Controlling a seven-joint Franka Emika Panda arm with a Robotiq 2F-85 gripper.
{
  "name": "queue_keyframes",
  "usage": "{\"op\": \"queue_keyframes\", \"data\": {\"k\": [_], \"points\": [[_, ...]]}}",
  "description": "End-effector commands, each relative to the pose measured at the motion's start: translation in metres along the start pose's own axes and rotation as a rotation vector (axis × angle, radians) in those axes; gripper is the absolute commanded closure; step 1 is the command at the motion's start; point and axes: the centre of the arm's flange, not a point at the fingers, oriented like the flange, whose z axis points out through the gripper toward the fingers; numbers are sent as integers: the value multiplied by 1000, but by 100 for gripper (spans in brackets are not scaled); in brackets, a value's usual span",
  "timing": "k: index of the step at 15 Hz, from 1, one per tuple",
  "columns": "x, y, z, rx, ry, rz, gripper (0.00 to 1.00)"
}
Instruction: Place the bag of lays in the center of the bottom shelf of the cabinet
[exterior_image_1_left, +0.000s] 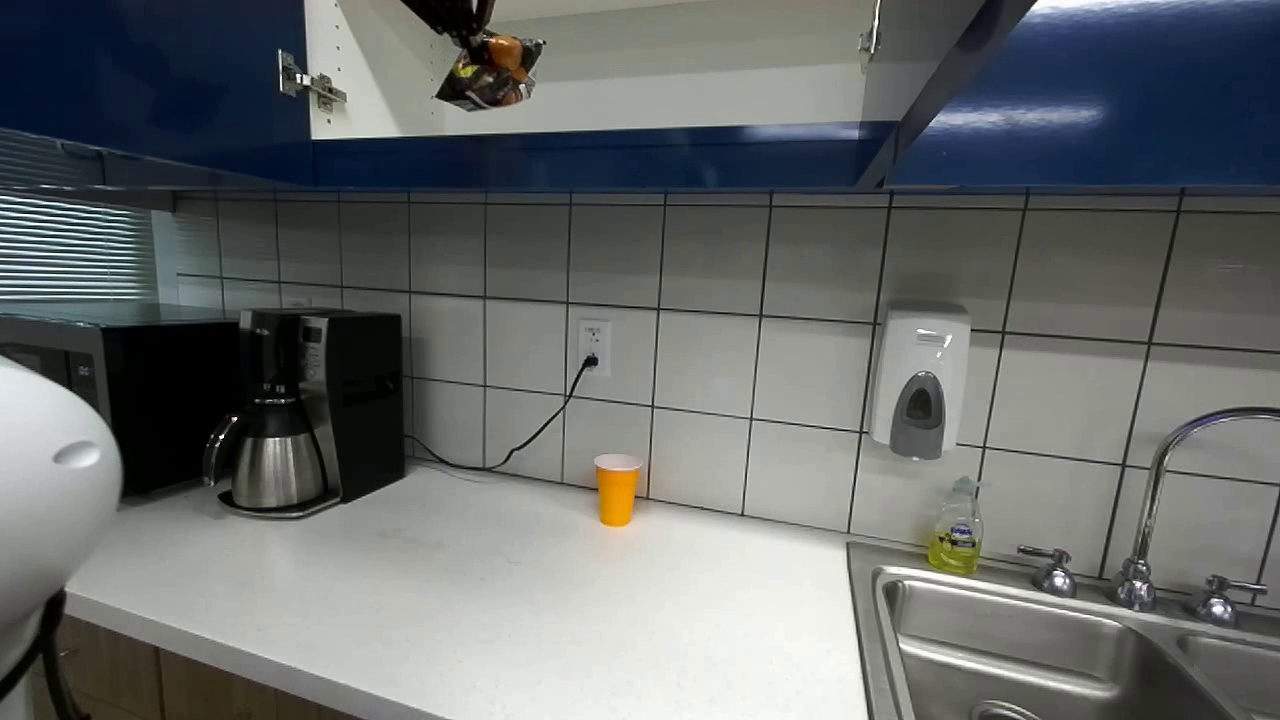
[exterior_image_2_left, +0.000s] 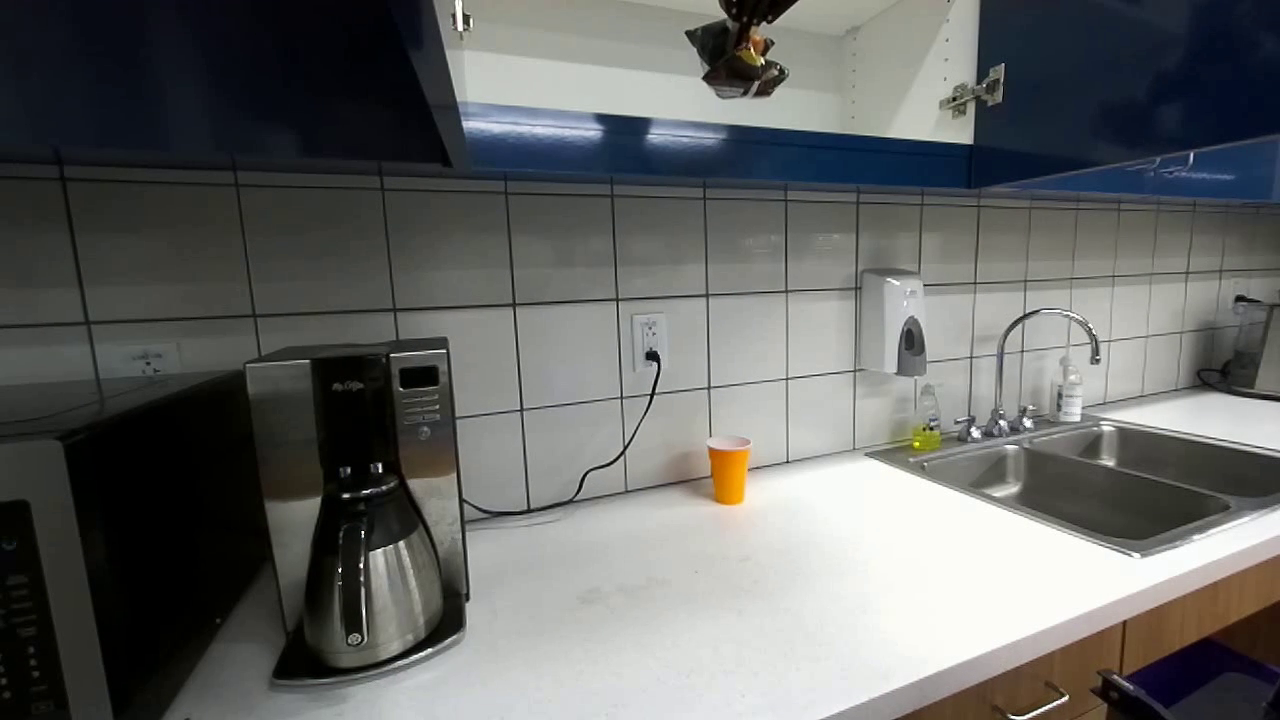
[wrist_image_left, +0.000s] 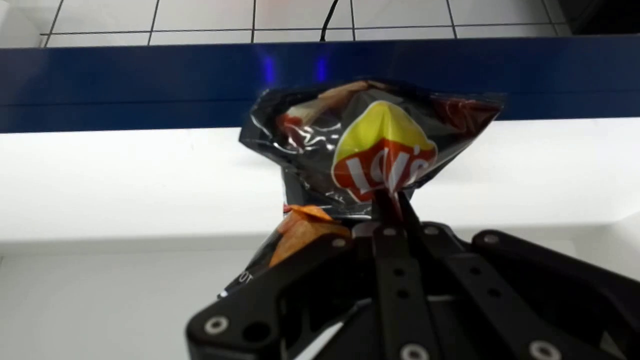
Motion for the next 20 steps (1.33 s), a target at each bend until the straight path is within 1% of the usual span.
{"op": "queue_keyframes", "data": {"k": [1,6,13,20], "points": [[24,5,21,-53,34,63,100],[42,9,47,-89,56,102,100],[71,2,68,-121,80,107,100],[91,-7,114,-131,58,92,100]]}}
